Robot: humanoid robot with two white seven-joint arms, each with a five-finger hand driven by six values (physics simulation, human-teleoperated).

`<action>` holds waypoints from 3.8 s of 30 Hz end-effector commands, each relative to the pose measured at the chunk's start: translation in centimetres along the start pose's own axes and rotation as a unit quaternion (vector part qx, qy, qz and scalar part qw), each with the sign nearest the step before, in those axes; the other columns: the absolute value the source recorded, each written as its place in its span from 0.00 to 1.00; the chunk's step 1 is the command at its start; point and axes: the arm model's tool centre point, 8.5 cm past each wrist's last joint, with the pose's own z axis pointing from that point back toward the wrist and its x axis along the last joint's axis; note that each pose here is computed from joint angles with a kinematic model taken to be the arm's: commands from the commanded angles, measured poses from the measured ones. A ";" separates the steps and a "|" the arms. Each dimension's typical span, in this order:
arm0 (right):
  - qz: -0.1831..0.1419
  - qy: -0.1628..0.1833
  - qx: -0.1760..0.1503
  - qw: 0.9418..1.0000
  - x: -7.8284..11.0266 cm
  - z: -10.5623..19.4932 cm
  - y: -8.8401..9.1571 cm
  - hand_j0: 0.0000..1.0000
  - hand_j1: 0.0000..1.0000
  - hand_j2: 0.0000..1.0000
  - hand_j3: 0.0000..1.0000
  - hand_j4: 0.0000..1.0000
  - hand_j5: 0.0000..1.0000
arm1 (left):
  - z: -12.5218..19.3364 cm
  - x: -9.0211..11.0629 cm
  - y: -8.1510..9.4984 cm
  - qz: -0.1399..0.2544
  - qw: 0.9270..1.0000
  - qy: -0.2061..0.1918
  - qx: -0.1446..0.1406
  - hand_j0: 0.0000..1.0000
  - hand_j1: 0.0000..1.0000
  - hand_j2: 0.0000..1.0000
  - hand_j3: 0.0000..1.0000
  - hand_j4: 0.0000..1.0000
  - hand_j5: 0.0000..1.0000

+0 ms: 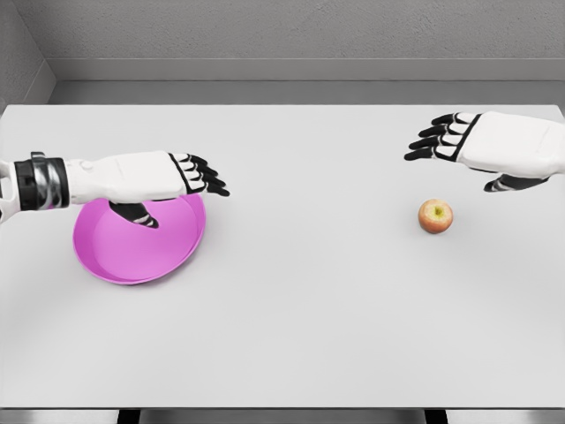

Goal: Put the apple on the plate with both arms

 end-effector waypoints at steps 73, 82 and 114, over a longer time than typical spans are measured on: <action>-0.274 0.073 0.091 0.954 -4.4 -5.9 12.5 0.80 0.80 0.80 0.80 0.80 0.80 | -3.6 1.8 3.8 0.004 0.996 -0.087 -0.015 1.00 1.00 1.00 1.00 1.00 1.00; -0.272 0.069 0.091 0.956 -4.3 -5.9 12.5 0.74 0.74 0.74 0.74 0.74 0.74 | -3.6 1.8 3.7 0.005 0.996 -0.088 -0.015 1.00 1.00 1.00 1.00 1.00 1.00; -0.225 -0.127 -0.039 0.965 1.1 -14.2 2.3 0.61 0.61 0.61 0.61 0.61 0.61 | -3.6 1.8 3.8 0.004 0.996 -0.087 -0.015 1.00 1.00 1.00 1.00 1.00 1.00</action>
